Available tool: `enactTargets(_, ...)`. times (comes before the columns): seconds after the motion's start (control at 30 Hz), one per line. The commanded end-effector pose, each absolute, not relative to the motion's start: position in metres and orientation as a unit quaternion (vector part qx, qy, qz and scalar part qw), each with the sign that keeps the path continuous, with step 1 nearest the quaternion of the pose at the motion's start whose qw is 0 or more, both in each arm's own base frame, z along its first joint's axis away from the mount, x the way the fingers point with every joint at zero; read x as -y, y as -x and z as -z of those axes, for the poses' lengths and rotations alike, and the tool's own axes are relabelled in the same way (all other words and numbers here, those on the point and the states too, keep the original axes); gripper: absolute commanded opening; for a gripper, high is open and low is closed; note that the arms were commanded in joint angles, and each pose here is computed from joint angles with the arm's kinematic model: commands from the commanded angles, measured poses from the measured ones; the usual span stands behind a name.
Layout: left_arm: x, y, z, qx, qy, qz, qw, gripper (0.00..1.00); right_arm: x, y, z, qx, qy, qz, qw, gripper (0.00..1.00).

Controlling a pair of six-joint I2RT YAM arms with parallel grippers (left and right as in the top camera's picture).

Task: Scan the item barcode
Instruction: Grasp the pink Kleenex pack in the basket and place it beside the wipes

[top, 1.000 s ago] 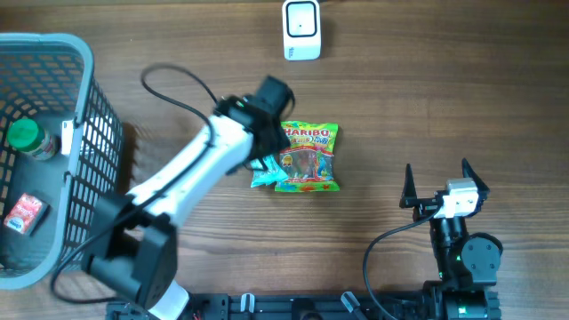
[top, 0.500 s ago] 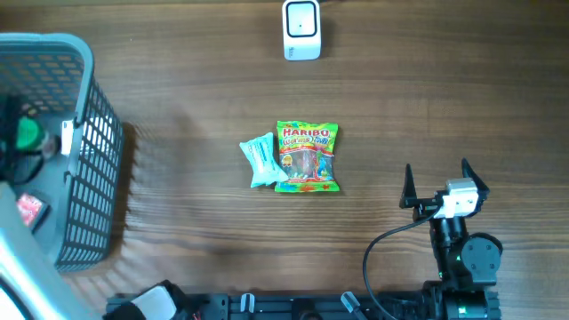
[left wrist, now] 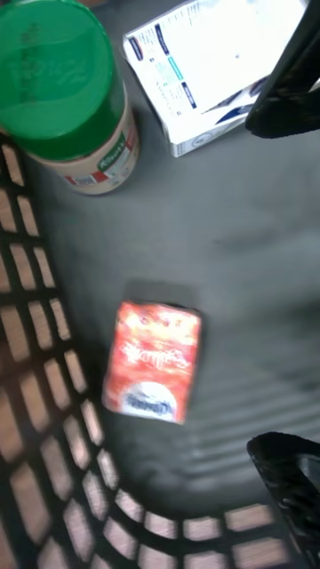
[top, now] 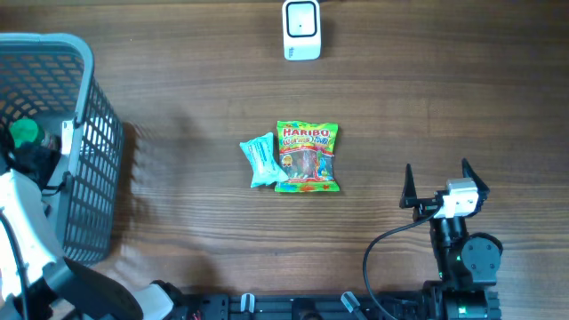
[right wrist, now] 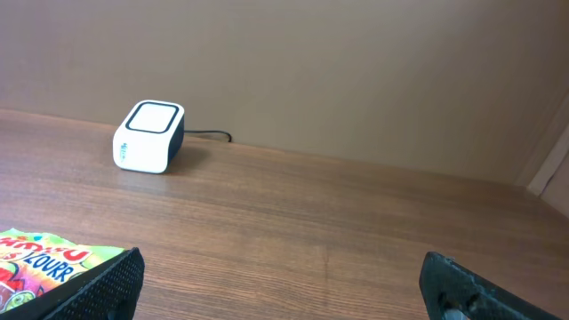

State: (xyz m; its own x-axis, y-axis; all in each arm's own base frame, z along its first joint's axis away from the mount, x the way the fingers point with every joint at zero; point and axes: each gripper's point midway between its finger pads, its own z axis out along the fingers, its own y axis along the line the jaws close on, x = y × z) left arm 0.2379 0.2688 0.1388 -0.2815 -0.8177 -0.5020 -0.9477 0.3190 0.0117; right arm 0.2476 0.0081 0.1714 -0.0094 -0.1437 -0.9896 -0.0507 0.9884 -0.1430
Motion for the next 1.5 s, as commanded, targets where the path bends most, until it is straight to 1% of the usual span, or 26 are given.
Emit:
enactTargets(0.0, -0.276, -0.237, -0.109, -0.836, 0.494, -0.175, 0.160, 1.00, -0.009, -0.247, -0.173, -0.707, 0.076, 0.035, 0.703, 1.00)
enactTargets(0.13, -0.278, -0.235, -0.076, -0.844, 0.493, -0.175, 0.115, 1.00, -0.009, -0.247, -0.173, -0.707, 0.076, 0.035, 0.703, 1.00)
enactTargets(0.23, -0.289, -0.225, -0.063, -0.839, 0.494, -0.214, 0.084, 1.00, -0.009, -0.247, -0.173, -0.707, 0.076, 0.035, 0.703, 1.00)
enactTargets(0.4, -0.301, -0.225, -0.061, -0.828, 0.503, -0.230, 0.094, 1.00, -0.009, -0.247, -0.173, -0.707, 0.076, 0.035, 0.703, 1.00)
enactTargets(0.6, -0.314, -0.211, -0.061, -0.798, 0.549, -0.229, 0.100, 1.00, -0.009, -0.247, -0.173, -0.707, 0.076, 0.035, 0.703, 1.00)
enactTargets(0.67, -0.316, -0.206, -0.058, -0.793, 0.555, -0.230, 0.100, 0.97, -0.009, -0.247, -0.173, -0.707, 0.076, 0.035, 0.703, 1.00)
enactTargets(0.73, -0.315, -0.207, -0.053, -0.795, 0.555, -0.223, 0.101, 0.86, -0.009, -0.247, -0.173, -0.707, 0.076, 0.035, 0.703, 1.00)
enactTargets(0.8, -0.309, -0.214, -0.046, -0.802, 0.554, -0.198, 0.106, 0.79, -0.009, -0.247, -0.173, -0.707, 0.076, 0.035, 0.703, 1.00)
enactTargets(0.83, -0.307, -0.216, -0.042, -0.805, 0.553, -0.189, 0.104, 0.77, -0.009, -0.247, -0.173, -0.707, 0.076, 0.035, 0.703, 1.00)
enactTargets(1.03, -0.302, -0.212, -0.020, -0.812, 0.551, -0.179, 0.072, 0.77, -0.009, -0.247, -0.173, -0.707, 0.076, 0.035, 0.703, 1.00)
enactTargets(1.07, -0.302, -0.212, -0.017, -0.812, 0.551, -0.179, 0.069, 0.72, -0.009, -0.247, -0.173, -0.707, 0.076, 0.035, 0.703, 1.00)
enactTargets(1.1, -0.301, -0.212, -0.016, -0.813, 0.551, -0.178, 0.067, 0.56, -0.009, -0.247, -0.173, -0.707, 0.076, 0.035, 0.703, 1.00)
enactTargets(1.13, -0.301, -0.212, -0.016, -0.813, 0.551, -0.178, 0.067, 0.26, -0.009, -0.247, -0.173, -0.707, 0.076, 0.035, 0.703, 1.00)
enactTargets(1.17, -0.302, -0.212, -0.017, -0.813, 0.551, -0.178, 0.068, 0.09, -0.009, -0.247, -0.173, -0.707, 0.076, 0.035, 0.703, 1.00)
enactTargets(1.2, -0.302, -0.213, -0.018, -0.812, 0.551, -0.179, 0.069, 0.04, -0.009, -0.247, -0.173, -0.707, 0.076, 0.035, 0.703, 1.00)
enactTargets(1.33, -0.304, -0.220, -0.040, -0.812, 0.548, -0.181, 0.088, 0.04, -0.009, -0.247, -0.173, -0.707, 0.076, 0.035, 0.703, 1.00)
enactTargets(1.43, -0.305, -0.236, -0.084, -0.812, 0.539, -0.184, 0.128, 0.04, -0.009, -0.247, -0.173, -0.707, 0.076, 0.035, 0.703, 1.00)
enactTargets(1.47, -0.303, -0.245, -0.112, -0.811, 0.534, -0.180, 0.156, 0.04, -0.009, -0.247, -0.173, -0.707, 0.076, 0.035, 0.703, 1.00)
